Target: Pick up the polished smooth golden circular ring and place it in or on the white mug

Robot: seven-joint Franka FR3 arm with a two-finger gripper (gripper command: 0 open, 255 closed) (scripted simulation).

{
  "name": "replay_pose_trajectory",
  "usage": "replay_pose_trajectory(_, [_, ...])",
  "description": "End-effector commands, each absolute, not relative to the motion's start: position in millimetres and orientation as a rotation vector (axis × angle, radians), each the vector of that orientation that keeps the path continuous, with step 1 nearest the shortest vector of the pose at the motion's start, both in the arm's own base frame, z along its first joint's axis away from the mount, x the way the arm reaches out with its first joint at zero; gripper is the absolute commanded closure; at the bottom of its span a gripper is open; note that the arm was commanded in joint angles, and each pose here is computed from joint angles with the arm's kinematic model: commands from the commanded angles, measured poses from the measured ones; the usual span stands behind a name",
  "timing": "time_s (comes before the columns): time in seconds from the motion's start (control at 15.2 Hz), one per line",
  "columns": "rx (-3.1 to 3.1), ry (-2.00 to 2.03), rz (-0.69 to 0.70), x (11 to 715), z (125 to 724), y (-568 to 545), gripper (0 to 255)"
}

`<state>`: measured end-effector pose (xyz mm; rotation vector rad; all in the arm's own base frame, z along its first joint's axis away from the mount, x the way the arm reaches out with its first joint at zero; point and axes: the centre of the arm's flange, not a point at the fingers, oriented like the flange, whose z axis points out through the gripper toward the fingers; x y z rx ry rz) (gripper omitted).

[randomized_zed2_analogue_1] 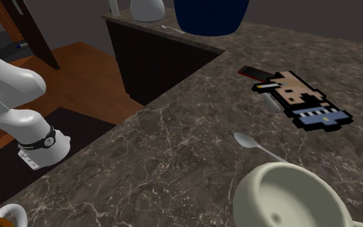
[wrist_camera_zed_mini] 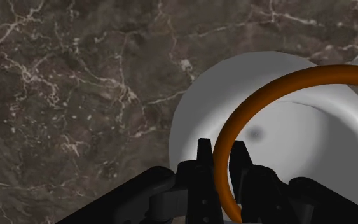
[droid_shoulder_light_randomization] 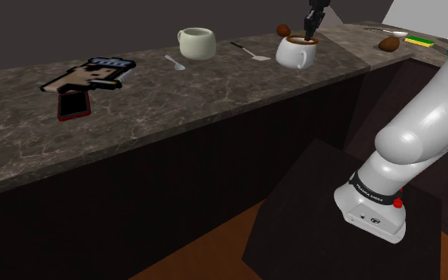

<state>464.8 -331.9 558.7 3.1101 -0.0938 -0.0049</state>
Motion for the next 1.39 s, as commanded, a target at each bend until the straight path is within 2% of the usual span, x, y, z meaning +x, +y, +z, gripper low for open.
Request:
replay_pose_trajectory(0.0, [3.113,-0.095,-0.014,465,556,-332,255])
replay_pose_trajectory(0.13, [3.113,-0.095,-0.014,465,556,-332,255])
replay_pose_trajectory(0.2, [3.113,-0.095,-0.014,465,556,-332,0])
replay_pose_trajectory(0.53, [3.113,-0.095,-0.014,465,556,-332,0])
replay_pose_trajectory(0.79, [3.113,-0.095,-0.014,465,606,-331,0])
replay_pose_trajectory(1.32, [3.113,-0.095,-0.014,465,606,-331,0])
